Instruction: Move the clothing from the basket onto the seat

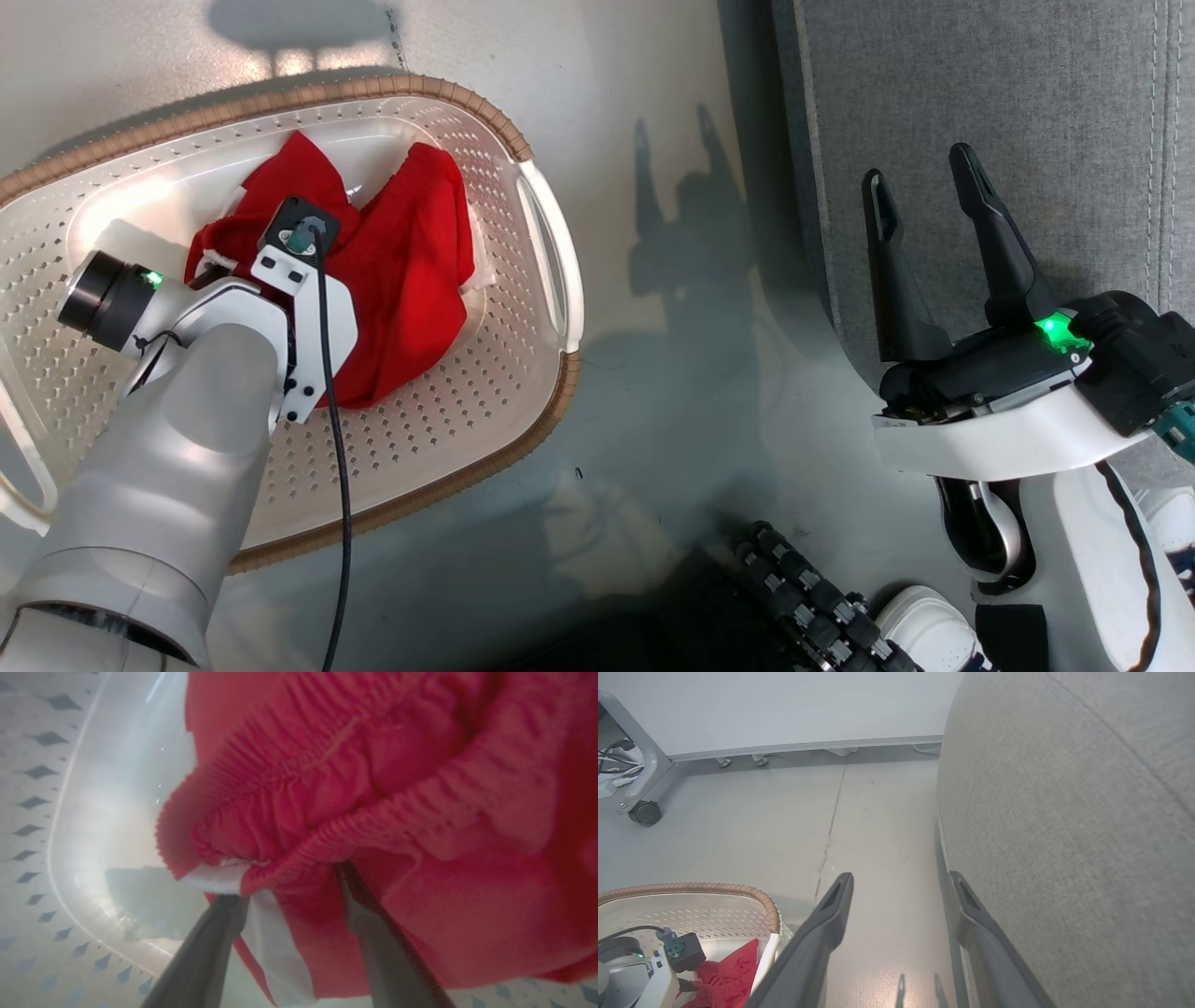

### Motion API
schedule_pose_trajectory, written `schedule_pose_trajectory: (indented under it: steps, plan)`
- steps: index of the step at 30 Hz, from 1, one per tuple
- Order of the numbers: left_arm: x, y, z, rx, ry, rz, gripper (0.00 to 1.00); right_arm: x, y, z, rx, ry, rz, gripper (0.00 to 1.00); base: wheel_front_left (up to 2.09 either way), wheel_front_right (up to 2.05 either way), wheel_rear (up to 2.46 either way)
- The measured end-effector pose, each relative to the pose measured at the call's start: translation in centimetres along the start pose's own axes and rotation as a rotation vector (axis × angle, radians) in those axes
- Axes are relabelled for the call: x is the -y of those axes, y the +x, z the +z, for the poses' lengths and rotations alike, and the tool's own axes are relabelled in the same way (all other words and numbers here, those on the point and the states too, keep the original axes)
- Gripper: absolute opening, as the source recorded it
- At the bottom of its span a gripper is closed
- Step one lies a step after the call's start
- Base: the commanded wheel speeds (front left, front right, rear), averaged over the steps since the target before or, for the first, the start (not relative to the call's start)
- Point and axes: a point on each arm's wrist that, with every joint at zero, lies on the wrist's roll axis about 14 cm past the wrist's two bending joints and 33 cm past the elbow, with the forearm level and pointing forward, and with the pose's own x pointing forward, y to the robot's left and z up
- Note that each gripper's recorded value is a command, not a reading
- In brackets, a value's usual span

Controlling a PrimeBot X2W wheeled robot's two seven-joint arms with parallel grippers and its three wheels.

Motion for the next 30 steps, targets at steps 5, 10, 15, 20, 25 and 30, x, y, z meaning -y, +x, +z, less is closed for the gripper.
schedule_pose_trajectory:
  steps: [5,10,15,20,25,30]
  plan:
    - [0.0,0.1,-0.2,-0.004,0.001,-0.015,0.00,0.1,-0.1,-0.1,-0.005,0.001,-0.004,1.00,0.00,0.00,0.00]
    - [-0.2,0.0,0.0,0.000,0.002,-0.016,0.00,0.2,0.2,0.5,0.012,0.011,-0.005,1.00,0.00,0.00,0.00]
    - [-0.2,-1.0,0.8,0.047,-0.003,-0.010,0.00,0.8,0.2,2.0,0.048,0.006,-0.020,1.00,0.00,0.00,0.00]
    - [0.3,-3.4,1.2,0.085,-0.008,-0.010,0.00,1.3,-0.3,4.4,0.106,-0.007,-0.037,1.00,0.00,0.00,0.00]
    - [0.7,-6.5,3.1,0.201,-0.085,-0.007,0.00,1.5,-1.2,6.7,0.160,-0.013,-0.047,1.00,0.00,0.00,0.00]
    - [0.4,-10.1,4.6,0.354,-0.182,0.007,0.00,1.5,-2.0,9.0,0.212,-0.026,-0.039,1.00,0.00,0.00,0.00]
